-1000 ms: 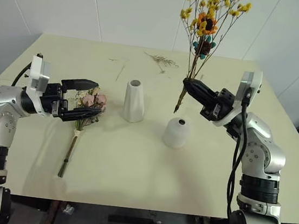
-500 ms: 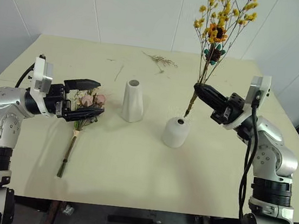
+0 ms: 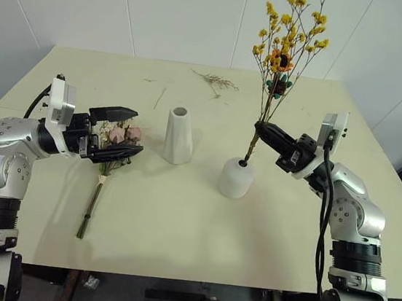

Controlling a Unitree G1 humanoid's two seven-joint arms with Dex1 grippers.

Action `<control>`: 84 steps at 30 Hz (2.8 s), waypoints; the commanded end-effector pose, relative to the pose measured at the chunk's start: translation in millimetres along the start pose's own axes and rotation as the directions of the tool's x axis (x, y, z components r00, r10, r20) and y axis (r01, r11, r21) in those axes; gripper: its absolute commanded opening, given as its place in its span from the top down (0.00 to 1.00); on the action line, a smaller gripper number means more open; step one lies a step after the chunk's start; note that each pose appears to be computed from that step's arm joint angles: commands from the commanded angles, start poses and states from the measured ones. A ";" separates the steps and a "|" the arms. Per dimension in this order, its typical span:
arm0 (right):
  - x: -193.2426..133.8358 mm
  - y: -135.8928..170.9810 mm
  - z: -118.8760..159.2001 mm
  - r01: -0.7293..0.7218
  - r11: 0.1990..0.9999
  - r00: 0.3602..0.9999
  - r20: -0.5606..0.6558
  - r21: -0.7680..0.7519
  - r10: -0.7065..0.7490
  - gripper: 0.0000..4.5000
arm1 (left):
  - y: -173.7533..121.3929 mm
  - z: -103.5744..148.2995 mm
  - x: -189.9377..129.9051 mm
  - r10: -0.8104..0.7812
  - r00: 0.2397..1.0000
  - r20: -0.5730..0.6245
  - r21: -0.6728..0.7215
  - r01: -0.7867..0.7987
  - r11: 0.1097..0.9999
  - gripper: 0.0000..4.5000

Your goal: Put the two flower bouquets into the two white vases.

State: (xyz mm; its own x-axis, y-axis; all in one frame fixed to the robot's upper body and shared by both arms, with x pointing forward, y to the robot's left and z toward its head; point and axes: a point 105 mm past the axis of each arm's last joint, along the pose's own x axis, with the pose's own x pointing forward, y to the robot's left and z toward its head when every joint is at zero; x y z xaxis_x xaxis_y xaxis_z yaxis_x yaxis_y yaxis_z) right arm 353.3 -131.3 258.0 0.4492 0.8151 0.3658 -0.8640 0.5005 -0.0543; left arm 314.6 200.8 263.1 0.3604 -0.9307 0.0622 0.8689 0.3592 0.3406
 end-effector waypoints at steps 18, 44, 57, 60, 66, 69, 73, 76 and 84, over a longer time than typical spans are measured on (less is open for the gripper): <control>-0.9 4.2 -19.1 0.022 0.998 1.000 0.012 -0.063 -0.021 0.99 | 0.4 17.7 -0.9 0.020 1.000 0.019 0.072 -0.022 0.997 0.00; -80.3 3.3 25.8 -0.068 0.957 0.969 -0.248 -0.280 -0.004 0.01 | 28.4 -30.8 -63.2 0.346 0.788 -0.509 0.055 -0.371 0.927 0.00; -68.1 29.3 34.5 -0.309 0.907 0.910 -0.365 -0.285 0.195 0.01 | -2.0 -59.9 -81.5 0.147 0.424 -0.894 -0.110 -0.526 0.843 0.00; -65.7 33.2 30.3 -0.315 0.909 0.912 -0.354 -0.274 0.209 0.01 | -2.7 -63.0 -73.1 0.154 0.404 -0.902 -0.110 -0.560 0.821 0.00; -66.0 47.4 19.2 -0.328 0.915 0.911 -0.335 -0.235 0.241 0.01 | -9.7 -74.8 -57.1 0.123 0.395 -0.910 -0.143 -0.579 0.802 0.00; -67.0 51.8 16.7 -0.327 0.917 0.913 -0.328 -0.227 0.244 0.01 | -8.1 -85.7 -54.2 0.119 0.362 -0.924 -0.126 -0.585 0.801 0.00; -66.5 59.7 17.8 -0.332 0.918 0.914 -0.316 -0.218 0.255 0.01 | -5.4 -101.4 -52.0 0.099 0.348 -0.932 -0.136 -0.590 0.796 0.00; -66.6 66.4 18.2 -0.340 0.917 0.911 -0.314 -0.209 0.266 0.01 | -3.4 -107.9 -52.1 0.090 0.347 -0.933 -0.143 -0.590 0.794 0.00; -67.1 73.2 21.7 -0.330 0.919 0.917 -0.303 -0.214 0.259 0.00 | -9.1 -123.4 -45.5 0.048 0.365 -0.930 -0.183 -0.570 0.801 0.41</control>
State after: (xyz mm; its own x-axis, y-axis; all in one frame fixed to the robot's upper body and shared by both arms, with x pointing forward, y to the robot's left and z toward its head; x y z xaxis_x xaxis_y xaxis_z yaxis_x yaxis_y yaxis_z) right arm 261.1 -154.5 236.8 0.2560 0.9665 0.0203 -0.9137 0.2488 -0.3215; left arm 334.5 253.0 152.4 0.5270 -0.2367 -0.8162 0.5345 0.8391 0.1017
